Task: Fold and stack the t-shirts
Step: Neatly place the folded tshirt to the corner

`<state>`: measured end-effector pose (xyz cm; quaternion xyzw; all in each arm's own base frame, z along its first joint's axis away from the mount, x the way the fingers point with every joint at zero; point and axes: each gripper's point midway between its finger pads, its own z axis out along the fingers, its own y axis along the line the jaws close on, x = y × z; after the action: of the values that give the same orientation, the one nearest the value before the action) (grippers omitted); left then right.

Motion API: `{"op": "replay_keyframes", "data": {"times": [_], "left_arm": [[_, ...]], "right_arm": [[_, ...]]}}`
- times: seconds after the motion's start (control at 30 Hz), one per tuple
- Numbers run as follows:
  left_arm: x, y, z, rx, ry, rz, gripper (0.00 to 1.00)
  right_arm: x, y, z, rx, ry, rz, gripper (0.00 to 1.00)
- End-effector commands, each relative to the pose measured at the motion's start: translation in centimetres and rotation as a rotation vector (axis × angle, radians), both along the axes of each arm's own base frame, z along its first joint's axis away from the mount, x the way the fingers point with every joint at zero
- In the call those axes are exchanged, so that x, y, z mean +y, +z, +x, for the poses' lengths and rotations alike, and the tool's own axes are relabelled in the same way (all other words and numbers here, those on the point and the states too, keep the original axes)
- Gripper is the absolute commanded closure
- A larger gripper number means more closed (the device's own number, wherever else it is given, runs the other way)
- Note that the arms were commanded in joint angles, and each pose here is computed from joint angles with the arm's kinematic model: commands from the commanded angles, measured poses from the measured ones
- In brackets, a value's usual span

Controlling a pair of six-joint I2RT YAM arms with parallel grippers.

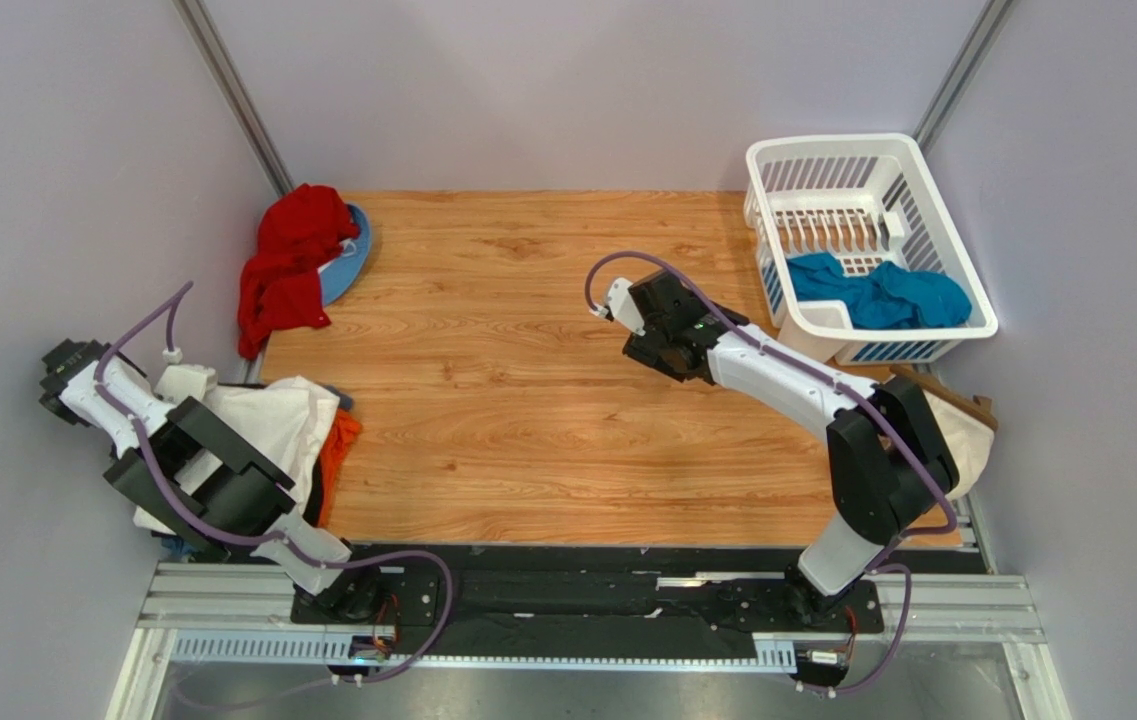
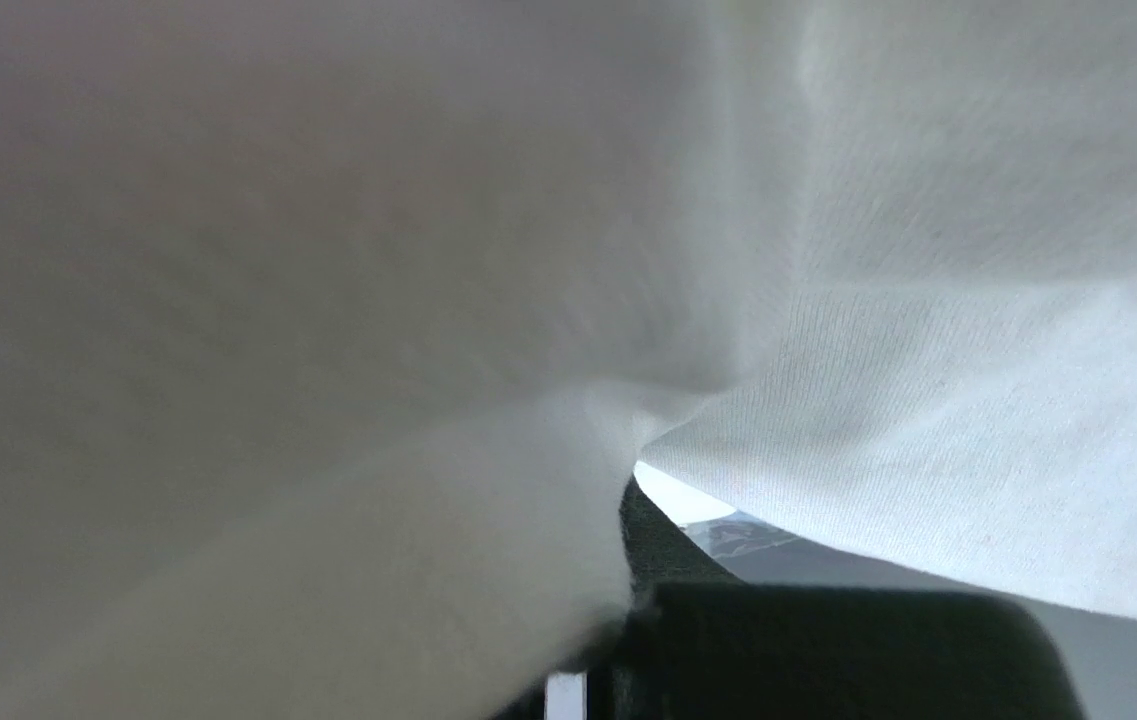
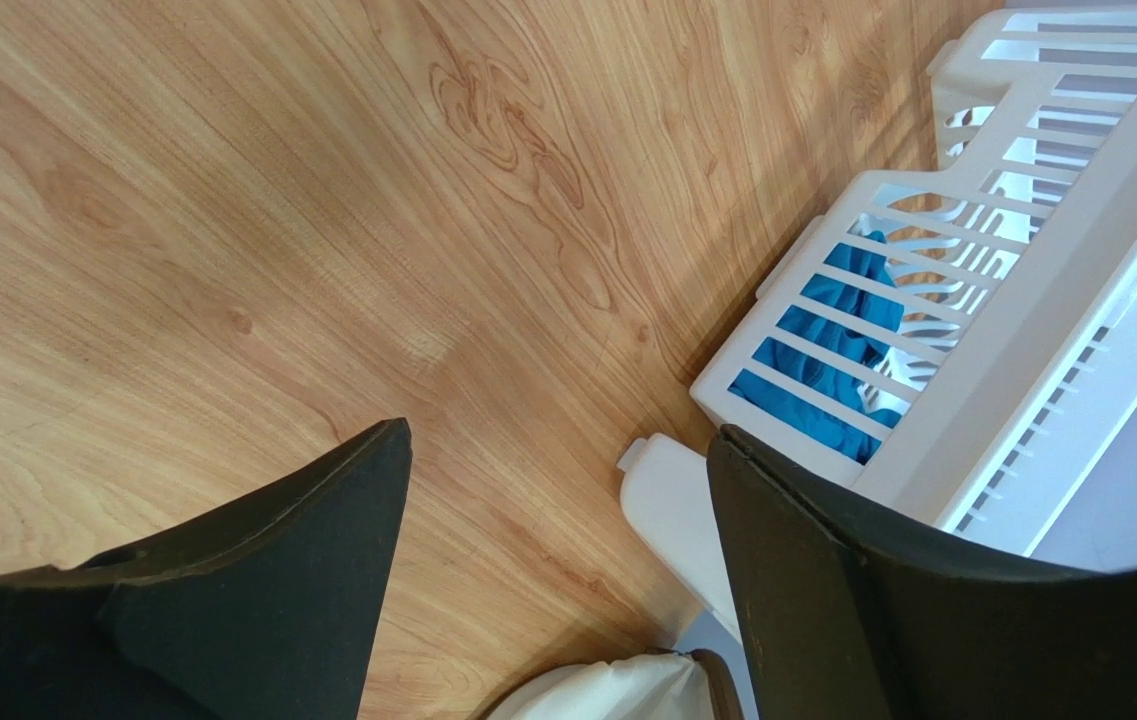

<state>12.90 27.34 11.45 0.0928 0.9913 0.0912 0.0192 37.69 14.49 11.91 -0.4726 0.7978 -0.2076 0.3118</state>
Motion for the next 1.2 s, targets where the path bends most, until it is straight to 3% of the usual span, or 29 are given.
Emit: {"op": "replay_keyframes", "data": {"times": [0.0,0.13,0.2,0.27,0.3,0.37,0.73,0.8,0.93,1.07,1.1,1.17], "left_arm": [[3.7,0.5,0.0,-0.007,0.008,0.096,1.0],[3.4,0.2,1.0,-0.058,-0.001,0.073,0.98],[3.1,0.5,1.4,-0.092,-0.011,0.077,0.75],[2.0,1.0,2.2,-0.161,-0.04,0.069,0.65],[1.7,1.3,2.4,-0.185,-0.051,0.071,0.37],[0.1,2.6,3.4,-0.282,-0.102,0.061,0.33],[-11.3,13.0,7.7,-0.796,-0.321,-0.022,0.2],[-12.6,13.9,8.2,-0.827,-0.351,-0.025,0.18],[-17.0,13.3,10.4,-0.848,-0.431,-0.167,0.18],[-20.8,12.8,13.4,-0.894,-0.462,-0.309,0.17],[-21.7,12.7,14.0,-0.902,-0.394,-0.372,0.17],[-23.4,12.7,16.8,-0.936,-0.379,-0.411,0.24]], "right_arm": [[0.7,1.1,0.2,-0.019,-0.014,0.023,0.23],[1.3,1.1,0.2,-0.014,-0.006,0.019,0.23],[1.6,0.9,0.0,-0.007,-0.003,0.02,0.23],[1.9,0.5,-0.2,0.001,0.004,0.012,0.23],[1.9,0.3,-0.3,0.007,0.004,0.009,0.23],[2.0,0.0,-0.4,0.011,0.004,0.002,0.23],[3.0,0.0,-0.1,-0.035,-0.018,0.024,0.23],[2.9,0.3,0.2,-0.055,-0.034,0.022,0.23],[2.3,1.8,1.3,-0.148,-0.099,0.041,0.23],[1.8,4.1,2.8,-0.226,-0.209,0.147,0.21],[1.6,4.6,3.2,-0.239,-0.234,0.173,0.21],[0.9,5.5,4.0,-0.257,-0.3,0.263,0.21]]}}
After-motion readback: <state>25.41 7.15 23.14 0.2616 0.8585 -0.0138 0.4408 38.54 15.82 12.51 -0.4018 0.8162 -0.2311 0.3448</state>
